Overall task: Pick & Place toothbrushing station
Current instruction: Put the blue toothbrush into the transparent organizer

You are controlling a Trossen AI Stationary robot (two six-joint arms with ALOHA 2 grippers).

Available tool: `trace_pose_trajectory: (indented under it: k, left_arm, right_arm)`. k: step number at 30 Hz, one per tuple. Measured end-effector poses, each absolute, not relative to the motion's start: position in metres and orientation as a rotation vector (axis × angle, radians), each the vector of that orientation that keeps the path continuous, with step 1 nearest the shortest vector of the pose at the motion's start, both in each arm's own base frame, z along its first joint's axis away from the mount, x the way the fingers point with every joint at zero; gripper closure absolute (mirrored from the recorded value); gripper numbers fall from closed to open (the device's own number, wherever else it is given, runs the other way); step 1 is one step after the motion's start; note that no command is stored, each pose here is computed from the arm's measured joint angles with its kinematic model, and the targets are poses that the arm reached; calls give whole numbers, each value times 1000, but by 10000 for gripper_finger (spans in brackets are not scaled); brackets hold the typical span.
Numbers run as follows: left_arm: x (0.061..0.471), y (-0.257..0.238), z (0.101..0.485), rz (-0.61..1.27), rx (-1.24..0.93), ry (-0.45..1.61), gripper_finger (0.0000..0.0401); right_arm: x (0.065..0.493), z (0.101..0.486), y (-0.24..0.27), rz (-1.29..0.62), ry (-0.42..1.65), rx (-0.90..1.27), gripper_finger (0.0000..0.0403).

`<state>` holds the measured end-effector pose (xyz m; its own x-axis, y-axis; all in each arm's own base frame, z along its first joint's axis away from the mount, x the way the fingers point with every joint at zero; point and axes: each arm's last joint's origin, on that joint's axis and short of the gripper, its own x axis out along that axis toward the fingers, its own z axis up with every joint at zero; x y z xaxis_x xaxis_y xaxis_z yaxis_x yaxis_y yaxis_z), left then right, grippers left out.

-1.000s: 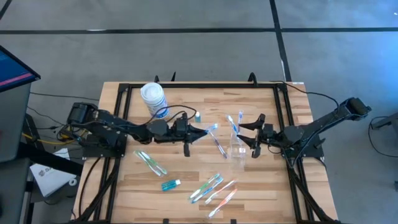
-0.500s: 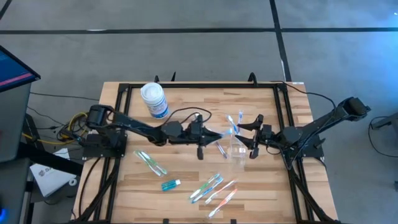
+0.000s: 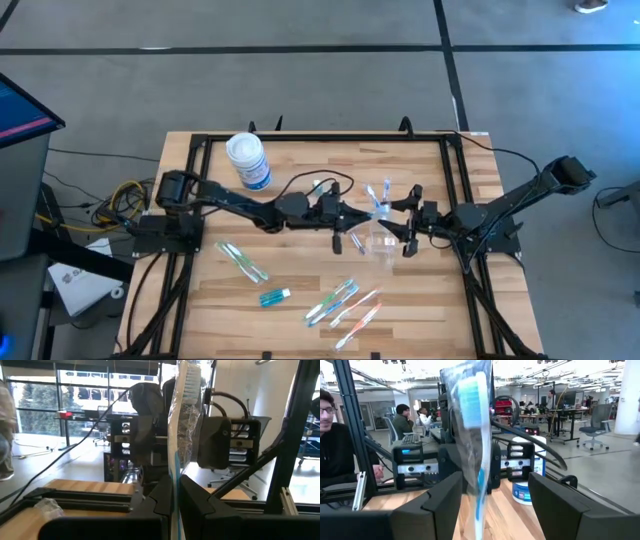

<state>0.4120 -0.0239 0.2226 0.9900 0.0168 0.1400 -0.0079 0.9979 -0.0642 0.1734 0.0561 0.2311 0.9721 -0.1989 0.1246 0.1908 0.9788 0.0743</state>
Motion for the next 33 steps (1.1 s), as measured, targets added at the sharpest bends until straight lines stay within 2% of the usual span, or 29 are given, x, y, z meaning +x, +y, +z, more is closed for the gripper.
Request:
trace_pose_trajectory:
  k: [9,24,33]
  left_arm:
    - [422,-25,226,7,-67,-162,393]
    - [425,-23,230,8,-60,-176,393]
    - [426,-23,226,9,-64,-166,393]
  right_arm:
    - [173,232,56,-196,-142,67,189]
    - [173,234,57,-172,-157,48,268]
    - [173,234,57,-173,-163,51,281]
